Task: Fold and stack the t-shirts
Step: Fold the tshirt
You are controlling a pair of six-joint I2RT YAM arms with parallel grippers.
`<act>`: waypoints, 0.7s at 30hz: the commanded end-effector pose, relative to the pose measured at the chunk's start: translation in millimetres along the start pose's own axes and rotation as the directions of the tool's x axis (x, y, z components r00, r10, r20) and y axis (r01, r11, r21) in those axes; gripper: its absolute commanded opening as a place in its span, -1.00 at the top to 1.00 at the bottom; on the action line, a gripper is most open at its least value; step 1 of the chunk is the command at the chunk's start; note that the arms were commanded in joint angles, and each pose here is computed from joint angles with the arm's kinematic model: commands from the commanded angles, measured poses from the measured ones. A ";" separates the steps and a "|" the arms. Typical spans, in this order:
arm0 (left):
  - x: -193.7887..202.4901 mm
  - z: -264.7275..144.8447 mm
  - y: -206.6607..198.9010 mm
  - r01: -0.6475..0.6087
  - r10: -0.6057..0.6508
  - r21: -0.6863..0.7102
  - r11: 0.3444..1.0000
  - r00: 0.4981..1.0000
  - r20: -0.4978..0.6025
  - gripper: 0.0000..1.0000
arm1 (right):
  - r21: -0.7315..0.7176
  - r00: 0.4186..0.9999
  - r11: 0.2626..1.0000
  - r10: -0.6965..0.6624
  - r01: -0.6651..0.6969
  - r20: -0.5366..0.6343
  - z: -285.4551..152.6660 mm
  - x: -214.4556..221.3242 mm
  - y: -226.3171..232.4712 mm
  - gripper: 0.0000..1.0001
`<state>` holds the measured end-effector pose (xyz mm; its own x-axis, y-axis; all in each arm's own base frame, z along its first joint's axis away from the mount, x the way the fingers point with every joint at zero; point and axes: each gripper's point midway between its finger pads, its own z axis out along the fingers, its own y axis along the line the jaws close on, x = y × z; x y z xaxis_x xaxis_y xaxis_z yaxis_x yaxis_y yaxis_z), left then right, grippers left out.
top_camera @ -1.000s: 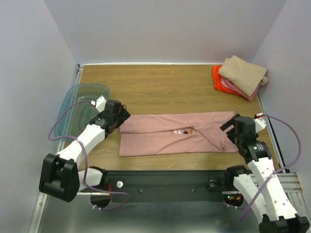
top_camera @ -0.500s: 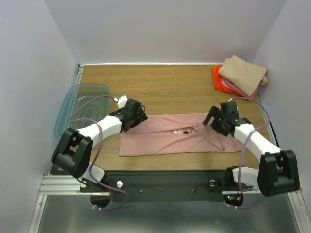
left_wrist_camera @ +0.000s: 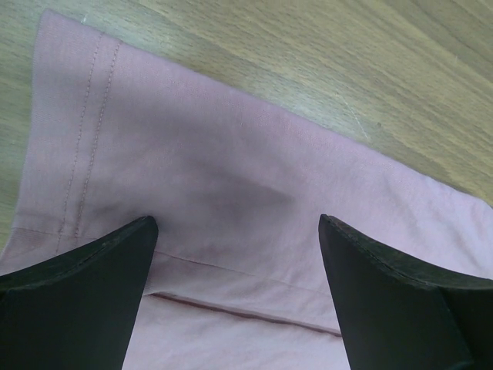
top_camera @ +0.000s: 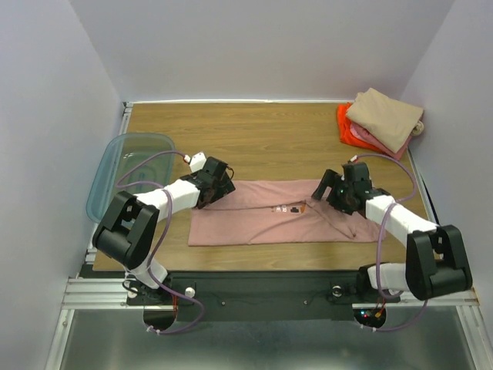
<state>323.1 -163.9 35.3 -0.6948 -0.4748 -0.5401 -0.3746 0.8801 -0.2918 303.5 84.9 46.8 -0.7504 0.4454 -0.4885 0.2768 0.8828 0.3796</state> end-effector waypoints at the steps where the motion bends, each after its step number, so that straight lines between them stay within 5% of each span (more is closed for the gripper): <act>1: 3.0 7.5 5.3 0.000 0.000 -0.038 0.999 1.000 -0.008 -0.97 | -0.180 0.998 0.983 0.035 -0.042 -0.043 -19.5 19.7 32.4 -1.00; 12: -0.3 2.5 19.5 0.021 -0.020 -0.092 0.996 1.000 0.019 -0.97 | -0.347 0.968 0.936 -0.033 -0.058 -0.250 -65.5 108.1 55.2 -1.00; 21: -5.7 -5.1 20.9 0.031 -0.028 -0.099 0.995 0.999 0.034 -0.97 | -0.409 0.973 0.912 -0.104 0.010 -0.208 -96.6 109.7 67.3 -1.00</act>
<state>327.7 -158.7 35.4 -0.6629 -0.5024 -0.5552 -0.4156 0.8636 -0.2854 181.4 177.4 75.8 -0.8905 0.3194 -0.3241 0.0314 0.7537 0.6565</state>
